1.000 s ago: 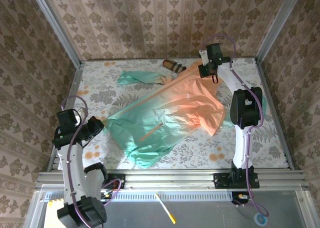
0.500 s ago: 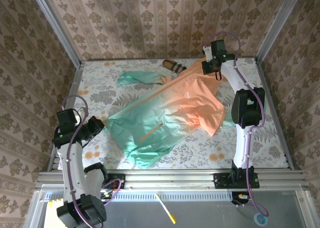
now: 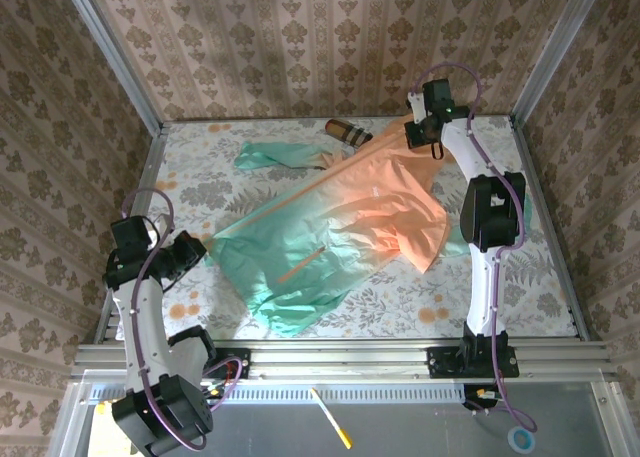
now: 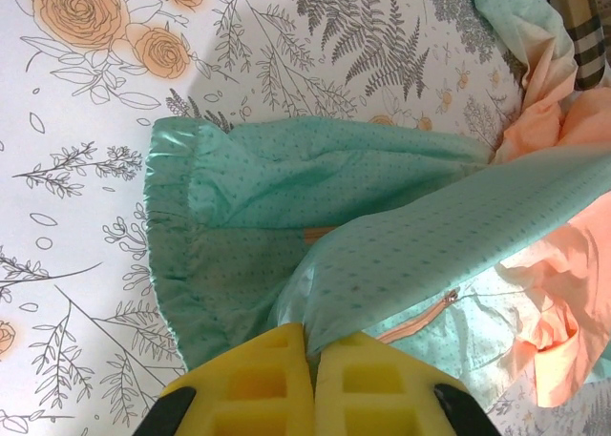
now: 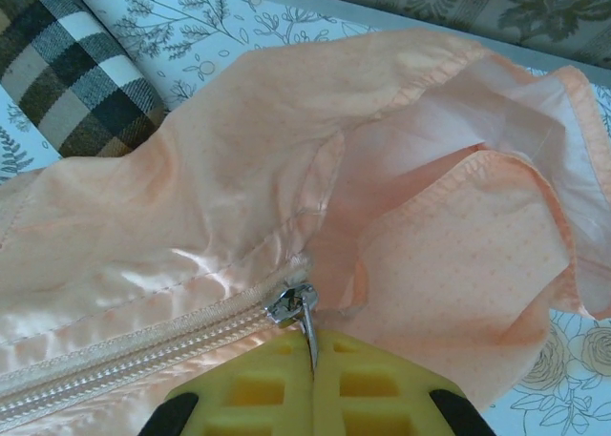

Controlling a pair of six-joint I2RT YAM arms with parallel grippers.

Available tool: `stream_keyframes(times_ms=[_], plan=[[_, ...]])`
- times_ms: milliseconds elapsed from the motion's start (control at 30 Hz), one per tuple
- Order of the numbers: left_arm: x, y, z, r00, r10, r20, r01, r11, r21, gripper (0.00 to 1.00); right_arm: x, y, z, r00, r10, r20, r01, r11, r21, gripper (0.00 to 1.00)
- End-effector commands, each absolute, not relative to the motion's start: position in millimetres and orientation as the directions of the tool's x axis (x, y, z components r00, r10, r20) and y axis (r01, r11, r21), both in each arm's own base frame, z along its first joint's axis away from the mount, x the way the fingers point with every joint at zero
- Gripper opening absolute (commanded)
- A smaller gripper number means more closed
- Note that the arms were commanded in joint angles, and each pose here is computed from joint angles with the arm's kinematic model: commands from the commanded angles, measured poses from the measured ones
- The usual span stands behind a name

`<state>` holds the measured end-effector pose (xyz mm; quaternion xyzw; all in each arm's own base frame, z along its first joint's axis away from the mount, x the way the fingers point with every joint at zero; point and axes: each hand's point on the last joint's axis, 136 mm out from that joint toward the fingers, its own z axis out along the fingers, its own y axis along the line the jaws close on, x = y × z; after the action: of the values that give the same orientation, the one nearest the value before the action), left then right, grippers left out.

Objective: Zip up the jacket

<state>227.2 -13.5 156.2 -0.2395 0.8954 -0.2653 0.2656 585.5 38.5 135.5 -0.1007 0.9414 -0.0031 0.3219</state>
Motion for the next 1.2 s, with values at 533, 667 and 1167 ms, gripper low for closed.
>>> stream_keyframes(times_ms=[533,667,1167], plan=[[241,6,158,-0.727,-0.57,-0.383,-0.288,0.759,-0.583,0.0,593,7,130,-0.797,-0.156,-0.584,-0.122,0.988,-0.097,0.0],[244,8,154,-0.726,-0.577,-0.373,-0.296,0.753,-0.588,0.0,594,10,128,-0.8,-0.137,-0.584,-0.118,0.99,-0.071,0.0],[278,32,118,-0.714,-0.611,-0.344,-0.362,0.741,-0.565,0.46,595,20,124,-0.805,-0.016,-0.593,-0.05,0.998,0.04,0.46]])
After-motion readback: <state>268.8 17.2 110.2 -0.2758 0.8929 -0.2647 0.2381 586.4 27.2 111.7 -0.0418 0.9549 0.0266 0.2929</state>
